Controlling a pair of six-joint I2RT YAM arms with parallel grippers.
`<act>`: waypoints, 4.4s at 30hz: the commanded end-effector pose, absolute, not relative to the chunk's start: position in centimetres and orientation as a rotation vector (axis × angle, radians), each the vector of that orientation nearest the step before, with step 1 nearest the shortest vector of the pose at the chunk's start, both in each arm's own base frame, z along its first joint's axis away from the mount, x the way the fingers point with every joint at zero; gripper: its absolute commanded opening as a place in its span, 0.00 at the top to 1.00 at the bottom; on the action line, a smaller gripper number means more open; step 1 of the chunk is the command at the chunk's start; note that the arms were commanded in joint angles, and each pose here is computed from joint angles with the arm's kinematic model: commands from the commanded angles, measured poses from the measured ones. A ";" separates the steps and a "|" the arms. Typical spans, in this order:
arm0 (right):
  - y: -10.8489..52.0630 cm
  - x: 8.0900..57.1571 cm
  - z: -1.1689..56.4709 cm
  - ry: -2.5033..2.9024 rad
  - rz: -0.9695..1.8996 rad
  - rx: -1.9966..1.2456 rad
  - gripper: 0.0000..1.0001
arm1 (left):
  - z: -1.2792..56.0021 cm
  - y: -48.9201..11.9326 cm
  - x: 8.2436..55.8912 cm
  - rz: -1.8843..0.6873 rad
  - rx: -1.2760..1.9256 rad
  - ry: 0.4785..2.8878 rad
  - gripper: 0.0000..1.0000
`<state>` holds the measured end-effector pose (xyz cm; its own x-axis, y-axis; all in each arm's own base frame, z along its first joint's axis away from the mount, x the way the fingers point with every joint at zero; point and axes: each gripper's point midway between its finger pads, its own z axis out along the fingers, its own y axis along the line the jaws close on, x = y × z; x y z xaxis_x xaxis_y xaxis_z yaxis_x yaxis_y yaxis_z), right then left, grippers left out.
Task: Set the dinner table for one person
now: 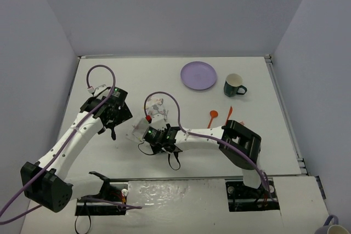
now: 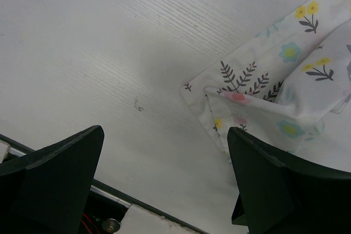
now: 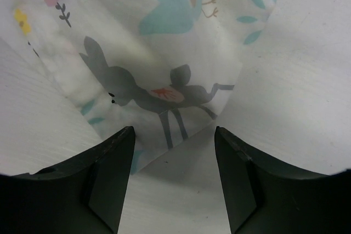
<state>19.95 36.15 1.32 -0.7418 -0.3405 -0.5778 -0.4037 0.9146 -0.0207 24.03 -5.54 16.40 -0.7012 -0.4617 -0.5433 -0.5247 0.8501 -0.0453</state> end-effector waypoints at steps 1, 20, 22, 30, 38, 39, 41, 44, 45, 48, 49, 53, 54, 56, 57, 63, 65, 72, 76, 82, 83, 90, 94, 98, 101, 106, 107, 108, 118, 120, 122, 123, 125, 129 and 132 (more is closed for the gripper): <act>38.6 20.1 2.6 2.449 0.237 -0.513 0.52 | 17.0 -5.5 24.9 0.135 -0.710 2.447 0.05; 35.7 21.3 6.6 2.401 0.186 -0.414 1.00 | 10.0 -8.2 25.0 0.113 -0.532 2.743 0.68; 34.4 22.6 7.9 2.383 0.145 -0.388 1.00 | 8.1 -9.5 25.5 0.055 -0.523 2.802 0.63; 30.4 25.6 9.7 2.379 0.118 -0.256 1.00 | 4.0 -12.0 25.5 -0.056 -0.528 2.924 0.24; 29.9 25.7 10.2 2.364 0.130 -0.244 1.00 | 1.9 -12.2 26.3 -0.014 -0.570 2.939 0.55; 29.9 25.7 10.3 2.363 0.132 -0.249 1.00 | 1.5 -12.2 26.4 -0.006 -0.575 2.948 0.56; 29.6 25.7 10.4 2.361 0.135 -0.246 1.00 | 0.8 -12.4 26.5 -0.010 -0.576 2.961 0.56; 29.5 25.7 10.9 2.353 0.149 -0.232 1.00 | 0.0 -12.8 26.8 -0.025 -0.580 2.966 0.56; 29.4 25.7 11.0 2.353 0.153 -0.228 1.00 | -0.3 -12.9 26.7 -0.029 -0.581 2.971 0.56; 29.3 25.7 11.3 2.350 0.161 -0.221 1.00 | -0.8 -13.0 26.7 -0.027 -0.574 2.986 0.59; 29.3 25.8 11.3 2.351 0.163 -0.218 1.00 | -0.9 -12.9 26.6 -0.022 -0.576 2.987 0.62; 29.6 25.6 11.3 2.355 0.184 -0.219 1.00 | -0.9 -12.8 26.7 -0.019 -0.572 2.978 0.80; 29.6 25.6 11.3 2.357 0.188 -0.220 1.00 | -0.9 -12.9 26.8 -0.031 -0.570 2.975 0.86; 29.6 25.5 11.2 2.360 0.191 -0.220 1.00 | -1.0 -13.1 26.8 -0.047 -0.562 2.974 0.96; 29.6 25.5 11.2 2.361 0.192 -0.220 1.00 | -1.1 -13.1 26.8 -0.052 -0.558 2.976 1.00; 29.1 25.4 11.2 2.353 0.178 -0.222 1.00 | 0.4 -12.9 27.1 -0.064 -0.553 2.937 1.00; 28.4 25.9 12.1 2.325 0.156 -0.231 1.00 | 2.9 -12.3 27.8 -0.044 -0.544 2.882 1.00; 22.8 31.7 18.7 2.192 0.064 -0.104 1.00 | 13.6 -9.2 30.9 0.004 -0.526 2.687 1.00; 20.4 35.5 20.4 2.192 0.092 -0.011 1.00 | 17.0 -7.8 33.0 0.024 -0.516 2.655 1.00; 18.5 39.7 21.9 2.168 0.057 0.063 1.00 | 19.2 -6.6 35.7 0.012 -0.510 2.642 1.00; 18.2 40.2 22.3 2.159 0.053 0.079 1.00 | 19.5 -6.4 36.0 0.008 -0.508 2.635 1.00; 18.0 44.5 24.8 2.116 0.126 0.124 1.00 | 21.9 -3.5 38.5 -0.063 -0.585 2.582 1.00; 18.7 47.2 26.7 2.088 0.205 0.124 1.00 | 25.3 -2.3 40.9 -0.060 -0.579 2.531 1.00; 19.5 47.5 26.9 2.092 0.254 0.094 1.00 | 27.3 -2.1 41.1 -0.042 -0.562 2.518 1.00; 19.8 46.6 25.7 2.128 0.280 0.077 1.00 | 26.3 -2.3 40.7 -0.053 -0.557 2.538 1.00; 19.9 44.0 22.4 2.215 0.307 0.078 1.00 | 23.2 -1.9 38.3 -0.020 -0.570 2.578 1.00; 20.0 43.3 21.8 2.234 0.316 0.075 1.00 | 23.1 -1.8 37.9 -0.016 -0.576 2.575 1.00; 20.2 42.5 21.1 2.254 0.330 0.067 1.00 | 22.7 -1.8 37.5 -0.018 -0.584 2.575 1.00; 21.2 33.4 16.8 2.388 0.342 0.020 0.91 | 21.3 -0.9 30.2 0.028 -0.615 2.584 1.00; 21.2 31.9 16.6 2.415 0.328 0.025 0.56 | 21.7 -0.1 28.7 0.087 -0.623 2.585 0.88; 20.4 31.0 16.3 2.444 0.275 0.057 0.45 | 22.1 0.2 27.8 0.108 -0.621 2.578 0.59; 20.1 30.8 16.7 2.439 0.254 0.069 0.41 | 22.4 0.3 27.3 0.115 -0.624 2.571 0.47; 19.5 30.6 17.7 2.414 0.225 0.094 0.34 | 23.0 0.6 26.6 0.124 -0.629 2.551 0.30; 19.7 30.9 20.7 2.344 0.268 0.104 0.32 | 24.2 0.5 25.8 0.095 -0.651 2.508 0.26; 21.5 31.9 20.9 2.324 0.325 0.058 0.43 | 25.2 0.2 25.3 0.043 -0.665 2.449 0.27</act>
